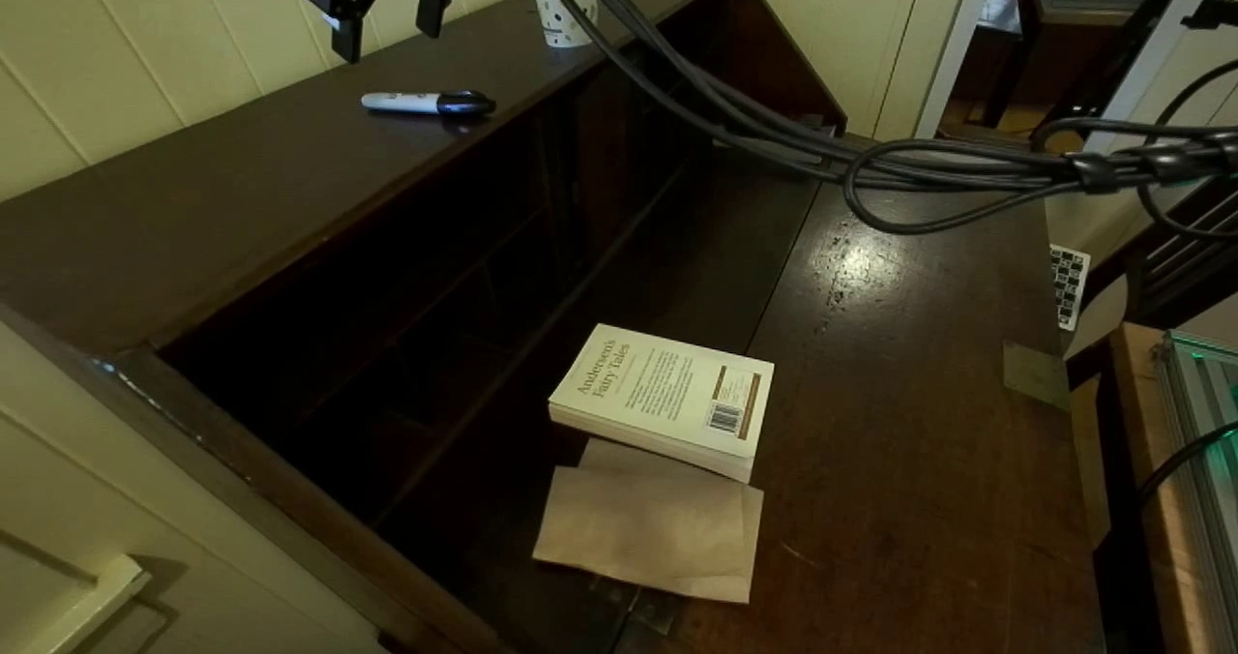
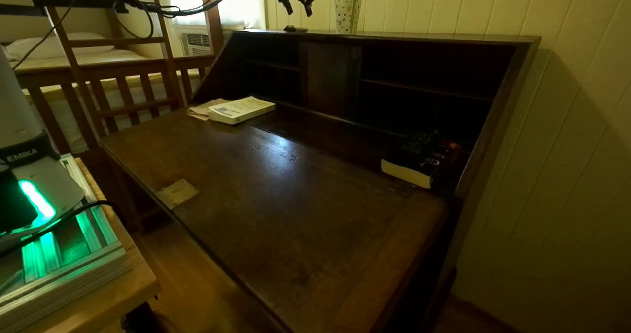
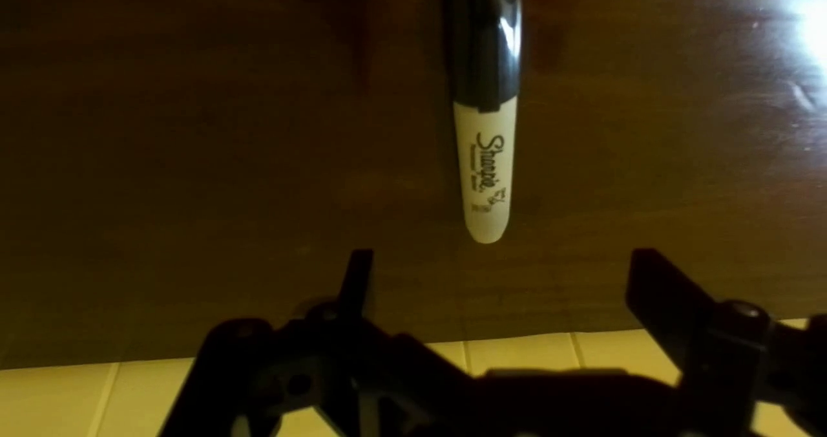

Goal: Put the sharpie into the cup

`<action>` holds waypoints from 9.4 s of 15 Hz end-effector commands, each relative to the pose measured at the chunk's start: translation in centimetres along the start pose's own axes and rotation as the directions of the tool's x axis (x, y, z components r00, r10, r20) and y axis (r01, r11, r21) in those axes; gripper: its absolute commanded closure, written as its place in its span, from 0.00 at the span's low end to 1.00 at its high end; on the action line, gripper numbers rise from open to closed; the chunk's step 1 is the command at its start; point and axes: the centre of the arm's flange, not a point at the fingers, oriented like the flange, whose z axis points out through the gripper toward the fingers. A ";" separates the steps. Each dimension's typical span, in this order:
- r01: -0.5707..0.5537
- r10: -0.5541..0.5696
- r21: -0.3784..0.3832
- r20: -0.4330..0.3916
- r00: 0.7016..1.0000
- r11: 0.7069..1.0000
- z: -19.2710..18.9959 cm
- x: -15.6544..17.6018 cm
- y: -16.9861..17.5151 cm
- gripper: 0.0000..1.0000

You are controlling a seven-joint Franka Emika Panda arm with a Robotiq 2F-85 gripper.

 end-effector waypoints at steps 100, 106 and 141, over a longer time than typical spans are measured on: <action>-0.209 -0.027 -0.283 -0.651 0.759 0.936 -6.5 -2.0 14.8 0.94; -0.214 -0.028 -0.294 -0.645 0.763 0.931 -5.5 -2.3 14.3 0.94; -0.336 0.016 -0.361 -0.660 0.751 0.870 -4.4 -5.9 12.8 0.94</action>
